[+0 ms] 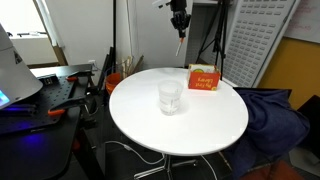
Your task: Pick the marker from the cup and put it on the table
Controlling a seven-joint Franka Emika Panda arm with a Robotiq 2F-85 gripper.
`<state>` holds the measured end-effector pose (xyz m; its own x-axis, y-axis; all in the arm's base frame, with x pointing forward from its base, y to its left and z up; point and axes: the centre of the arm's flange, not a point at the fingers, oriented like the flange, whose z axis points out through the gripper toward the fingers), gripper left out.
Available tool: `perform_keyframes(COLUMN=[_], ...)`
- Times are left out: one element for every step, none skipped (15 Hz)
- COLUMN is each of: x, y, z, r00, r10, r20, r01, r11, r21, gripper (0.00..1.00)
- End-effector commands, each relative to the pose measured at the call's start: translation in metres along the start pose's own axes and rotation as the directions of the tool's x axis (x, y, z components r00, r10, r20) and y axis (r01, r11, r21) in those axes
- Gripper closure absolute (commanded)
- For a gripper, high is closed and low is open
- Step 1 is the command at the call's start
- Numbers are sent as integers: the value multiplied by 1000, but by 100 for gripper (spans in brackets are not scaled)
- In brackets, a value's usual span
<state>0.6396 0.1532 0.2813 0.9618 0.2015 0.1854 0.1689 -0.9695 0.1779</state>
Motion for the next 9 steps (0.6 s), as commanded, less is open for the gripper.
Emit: perform_keyframes(x=[12,10,8,6,4,2,1,0,-1], y=[-3,-5,-7,-8,-10,-11,-12,-13,-13], z=[2,4,7,10,14,17,22,26,31], r00=[999,998,998,998,997,997,996,996,995], r10=[-8,-4,2,6,11,14,18,22,26], r20=[45,56,64,70,74,78,84,90,99], r01=[7,2,-4,-9,-14,-18,-22,-27,-33], r11=[1000,1000,999,999,999,999,998,998,997], r21=[27,31,32,36,41,48,56,61,70], gripper=[96,96,96,96,96,96,96,96,96])
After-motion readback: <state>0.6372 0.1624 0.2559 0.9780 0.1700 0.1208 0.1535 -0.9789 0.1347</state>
